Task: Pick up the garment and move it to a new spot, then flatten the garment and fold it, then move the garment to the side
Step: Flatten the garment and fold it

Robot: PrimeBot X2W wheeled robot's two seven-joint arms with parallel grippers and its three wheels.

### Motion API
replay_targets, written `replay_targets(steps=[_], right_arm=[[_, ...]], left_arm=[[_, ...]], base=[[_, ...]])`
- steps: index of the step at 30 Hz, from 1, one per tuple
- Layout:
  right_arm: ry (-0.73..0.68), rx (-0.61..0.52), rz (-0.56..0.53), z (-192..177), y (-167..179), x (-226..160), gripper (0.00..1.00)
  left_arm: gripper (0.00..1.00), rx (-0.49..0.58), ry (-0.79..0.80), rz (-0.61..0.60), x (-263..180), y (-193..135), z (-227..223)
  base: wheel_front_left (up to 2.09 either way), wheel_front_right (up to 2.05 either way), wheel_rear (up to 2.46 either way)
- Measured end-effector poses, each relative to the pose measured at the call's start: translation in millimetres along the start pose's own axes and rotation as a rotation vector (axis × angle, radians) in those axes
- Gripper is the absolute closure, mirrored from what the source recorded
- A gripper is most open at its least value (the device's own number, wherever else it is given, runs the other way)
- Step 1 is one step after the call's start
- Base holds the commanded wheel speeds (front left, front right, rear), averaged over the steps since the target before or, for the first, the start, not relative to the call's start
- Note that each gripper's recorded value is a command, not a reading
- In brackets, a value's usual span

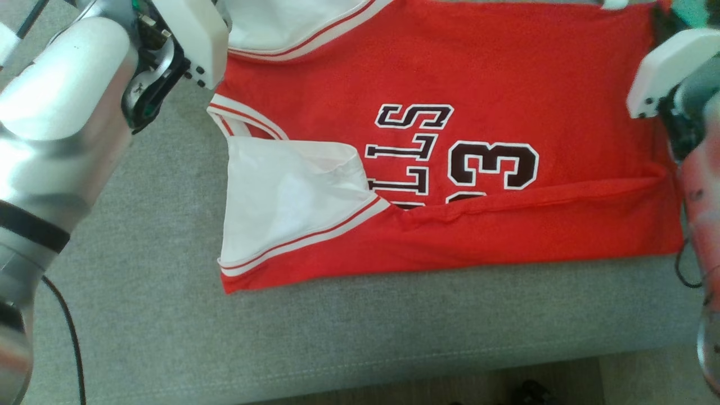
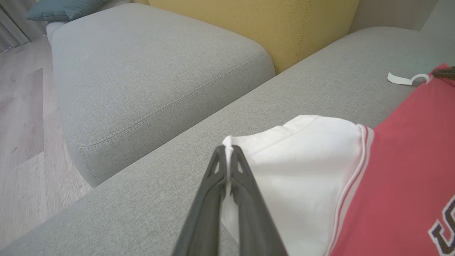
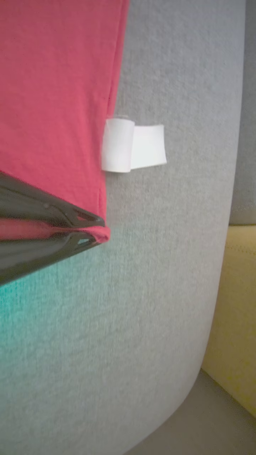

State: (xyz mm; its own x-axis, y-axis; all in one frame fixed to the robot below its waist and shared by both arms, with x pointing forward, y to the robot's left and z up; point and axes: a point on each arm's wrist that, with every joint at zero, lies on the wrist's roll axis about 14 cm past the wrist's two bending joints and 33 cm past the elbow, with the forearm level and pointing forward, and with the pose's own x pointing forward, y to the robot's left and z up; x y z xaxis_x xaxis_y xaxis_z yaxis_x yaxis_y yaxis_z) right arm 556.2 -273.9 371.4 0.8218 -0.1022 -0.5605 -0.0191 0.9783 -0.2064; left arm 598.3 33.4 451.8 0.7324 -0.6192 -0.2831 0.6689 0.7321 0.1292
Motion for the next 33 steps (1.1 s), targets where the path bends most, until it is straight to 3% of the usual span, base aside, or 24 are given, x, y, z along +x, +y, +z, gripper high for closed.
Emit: replay_targets(steps=[18, 33], right_arm=[[-0.308, 0.176, -0.043, 84, -15, 15, 1.0], [-0.34, 0.28, -0.036, 89, -14, 3, 1.0]], left_arm=[[1.0, -0.005, -0.122, 0.158, 13, 51, 18], [1.0, 0.019, -0.155, 0.132, -2, 32, 28]], base=[[0.0, 0.0, 0.0], [0.0, 0.0, 0.0]])
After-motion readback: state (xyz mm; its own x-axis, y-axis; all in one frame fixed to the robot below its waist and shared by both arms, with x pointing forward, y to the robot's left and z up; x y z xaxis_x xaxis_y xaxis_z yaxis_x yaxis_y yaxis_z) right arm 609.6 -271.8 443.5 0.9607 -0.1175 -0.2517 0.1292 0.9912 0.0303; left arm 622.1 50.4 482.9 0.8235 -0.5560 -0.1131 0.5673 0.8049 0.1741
